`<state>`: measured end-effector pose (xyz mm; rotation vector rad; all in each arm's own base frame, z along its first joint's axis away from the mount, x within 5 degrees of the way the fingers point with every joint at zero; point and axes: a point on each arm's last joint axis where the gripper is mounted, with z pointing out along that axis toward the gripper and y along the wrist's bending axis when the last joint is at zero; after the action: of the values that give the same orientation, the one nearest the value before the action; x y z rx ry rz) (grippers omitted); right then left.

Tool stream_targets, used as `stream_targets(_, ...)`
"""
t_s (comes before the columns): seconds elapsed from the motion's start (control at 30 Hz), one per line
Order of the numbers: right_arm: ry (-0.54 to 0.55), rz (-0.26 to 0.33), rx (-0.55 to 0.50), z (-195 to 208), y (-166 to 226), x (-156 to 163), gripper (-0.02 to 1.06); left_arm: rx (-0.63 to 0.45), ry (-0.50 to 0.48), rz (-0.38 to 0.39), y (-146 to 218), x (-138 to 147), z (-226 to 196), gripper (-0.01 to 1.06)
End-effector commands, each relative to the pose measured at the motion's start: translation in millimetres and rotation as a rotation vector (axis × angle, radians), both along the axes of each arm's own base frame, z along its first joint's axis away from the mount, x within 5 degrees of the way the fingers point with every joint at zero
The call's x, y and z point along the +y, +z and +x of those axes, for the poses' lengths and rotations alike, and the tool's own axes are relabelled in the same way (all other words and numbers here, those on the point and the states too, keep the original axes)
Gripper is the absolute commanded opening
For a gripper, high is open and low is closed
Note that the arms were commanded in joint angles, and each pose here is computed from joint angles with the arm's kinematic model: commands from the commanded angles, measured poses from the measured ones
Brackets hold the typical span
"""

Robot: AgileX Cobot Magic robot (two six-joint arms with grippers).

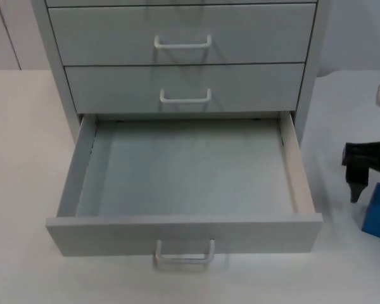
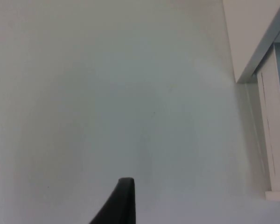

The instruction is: Open the drawer with the left hand, place the block into the drawer with the right hand, then close the drawer with the left hand.

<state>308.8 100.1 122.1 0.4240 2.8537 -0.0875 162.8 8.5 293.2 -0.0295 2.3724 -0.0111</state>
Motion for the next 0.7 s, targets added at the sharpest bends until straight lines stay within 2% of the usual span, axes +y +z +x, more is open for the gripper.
stream_targets(0.0,0.011,0.000,-0.001,1.9,-5.1,3.3,0.99,-0.012,0.010,-0.010,0.1,0.2,-0.3,1.05)
stream_targets(0.13,0.005,-0.006,0.034,1.4,-17.2,3.6,0.93,-0.012,0.010,-0.010,0.1,0.2,-0.3,1.05)
stream_targets(0.2,0.005,-0.008,0.038,1.5,-19.3,3.7,0.80,-0.014,0.010,-0.010,0.2,0.2,-0.1,1.05)
stream_targets(0.27,0.006,-0.005,0.035,1.7,-19.3,3.9,0.59,-0.015,0.010,-0.010,0.3,0.2,-0.1,1.05)
stream_targets(0.3,0.006,-0.005,0.035,1.7,-19.3,3.9,0.59,-0.015,0.010,-0.010,0.3,0.2,-0.1,1.05)
stream_targets(0.4,0.004,-0.004,0.033,1.8,-18.7,3.9,0.25,-0.015,0.010,-0.010,0.3,0.2,-0.1,1.05)
stream_targets(0.43,0.004,-0.004,0.033,1.8,-18.7,3.9,0.25,-0.015,0.010,-0.010,0.3,0.2,-0.1,1.05)
stream_targets(0.5,0.006,-0.010,0.040,1.1,-18.2,3.4,0.00,-0.015,0.010,-0.008,0.3,0.3,-0.1,1.05)
stream_targets(0.67,0.054,-0.018,0.019,-0.2,-2.6,2.4,0.00,-0.015,0.010,-0.008,0.3,0.3,-0.1,1.05)
